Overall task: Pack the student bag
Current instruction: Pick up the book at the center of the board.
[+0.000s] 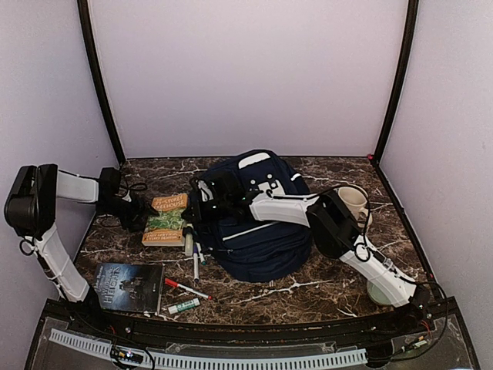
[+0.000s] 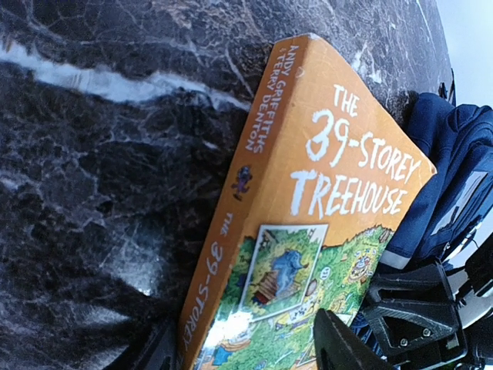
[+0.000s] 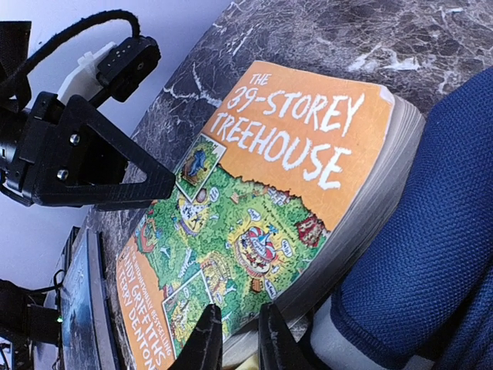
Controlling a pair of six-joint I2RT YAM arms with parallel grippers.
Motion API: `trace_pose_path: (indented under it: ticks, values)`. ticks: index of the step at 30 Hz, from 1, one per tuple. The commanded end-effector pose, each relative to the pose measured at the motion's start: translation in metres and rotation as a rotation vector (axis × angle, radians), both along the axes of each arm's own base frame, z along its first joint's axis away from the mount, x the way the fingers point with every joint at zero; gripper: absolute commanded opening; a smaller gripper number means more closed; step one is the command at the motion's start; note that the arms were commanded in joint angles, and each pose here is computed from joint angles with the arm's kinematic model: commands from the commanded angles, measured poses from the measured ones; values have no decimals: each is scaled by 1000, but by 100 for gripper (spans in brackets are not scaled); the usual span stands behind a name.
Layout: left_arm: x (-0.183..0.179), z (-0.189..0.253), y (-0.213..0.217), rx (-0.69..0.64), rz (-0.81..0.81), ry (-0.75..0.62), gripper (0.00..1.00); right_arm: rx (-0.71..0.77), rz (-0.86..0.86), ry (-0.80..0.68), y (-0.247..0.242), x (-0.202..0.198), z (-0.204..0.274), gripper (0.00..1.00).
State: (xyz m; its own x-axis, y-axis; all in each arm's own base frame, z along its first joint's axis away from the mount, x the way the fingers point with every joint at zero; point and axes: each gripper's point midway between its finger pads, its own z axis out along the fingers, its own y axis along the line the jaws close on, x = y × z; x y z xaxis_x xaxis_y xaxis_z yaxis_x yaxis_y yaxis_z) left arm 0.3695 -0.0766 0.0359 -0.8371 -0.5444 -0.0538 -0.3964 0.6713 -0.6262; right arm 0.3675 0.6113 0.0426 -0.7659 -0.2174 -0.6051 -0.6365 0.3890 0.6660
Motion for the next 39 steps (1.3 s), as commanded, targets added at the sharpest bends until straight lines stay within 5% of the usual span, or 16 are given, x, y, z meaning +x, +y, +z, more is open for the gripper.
trace_pose_path:
  ticks: [1,7,17,31,39]
  values:
    - [-5,3,-36,-175,-73,-12,61,-319,-17,311,-50,-49,-154,15]
    - [6,67,-64,-379,-100,-148,54,-311,-24,340,-52,-48,-159,14]
    - [-5,117,-59,-320,-80,-256,57,-290,-25,368,-54,-46,-158,13]
    - [-3,68,-57,-316,-37,-126,57,-286,-23,364,-54,-47,-158,14]
    - [-4,72,-35,-132,-4,-115,33,-263,-10,356,-51,-47,-149,13]
